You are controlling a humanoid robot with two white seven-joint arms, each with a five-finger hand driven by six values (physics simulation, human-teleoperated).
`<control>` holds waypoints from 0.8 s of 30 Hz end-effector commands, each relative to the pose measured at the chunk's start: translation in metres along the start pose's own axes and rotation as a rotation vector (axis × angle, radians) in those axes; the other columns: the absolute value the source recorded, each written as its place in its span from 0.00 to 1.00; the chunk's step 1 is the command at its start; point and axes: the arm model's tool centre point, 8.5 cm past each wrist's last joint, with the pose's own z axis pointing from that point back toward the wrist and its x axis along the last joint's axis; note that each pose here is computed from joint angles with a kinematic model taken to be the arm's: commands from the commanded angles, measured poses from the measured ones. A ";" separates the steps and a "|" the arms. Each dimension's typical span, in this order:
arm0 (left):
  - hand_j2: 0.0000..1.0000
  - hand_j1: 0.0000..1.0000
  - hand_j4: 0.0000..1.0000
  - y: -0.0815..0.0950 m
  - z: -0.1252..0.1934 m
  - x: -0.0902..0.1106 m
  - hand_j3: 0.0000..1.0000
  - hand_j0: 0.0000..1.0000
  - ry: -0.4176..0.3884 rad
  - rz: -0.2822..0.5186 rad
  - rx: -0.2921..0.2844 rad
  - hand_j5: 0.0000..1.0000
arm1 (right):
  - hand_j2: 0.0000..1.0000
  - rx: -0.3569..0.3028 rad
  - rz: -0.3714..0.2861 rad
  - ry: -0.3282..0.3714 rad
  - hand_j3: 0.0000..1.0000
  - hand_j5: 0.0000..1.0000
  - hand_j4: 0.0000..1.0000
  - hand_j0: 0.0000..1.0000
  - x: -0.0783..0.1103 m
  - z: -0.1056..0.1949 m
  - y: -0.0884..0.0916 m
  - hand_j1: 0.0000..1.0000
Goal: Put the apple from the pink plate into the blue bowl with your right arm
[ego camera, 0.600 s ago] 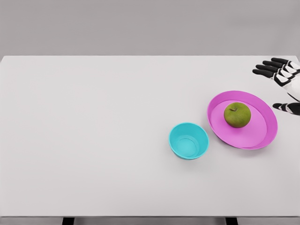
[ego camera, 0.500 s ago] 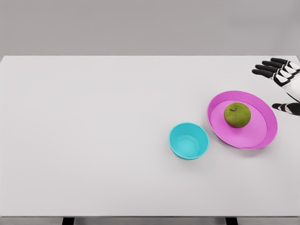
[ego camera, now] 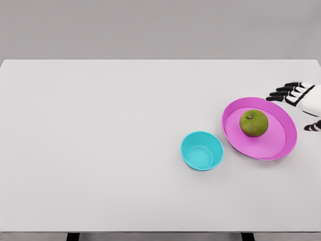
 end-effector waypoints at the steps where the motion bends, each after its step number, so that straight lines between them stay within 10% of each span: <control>1: 1.00 1.00 1.00 0.000 0.000 0.000 1.00 1.00 0.000 0.000 0.000 1.00 | 1.00 0.035 0.000 0.002 1.00 1.00 1.00 1.00 0.000 0.001 0.001 1.00; 9: 1.00 1.00 1.00 0.000 0.000 0.000 1.00 1.00 0.000 0.000 0.000 1.00 | 1.00 -0.048 0.049 -0.034 1.00 1.00 1.00 1.00 0.001 -0.023 -0.037 1.00; 24: 1.00 1.00 1.00 0.000 0.000 0.000 1.00 1.00 0.000 0.000 0.000 1.00 | 1.00 0.117 0.015 -0.054 1.00 1.00 1.00 1.00 -0.012 -0.084 0.006 1.00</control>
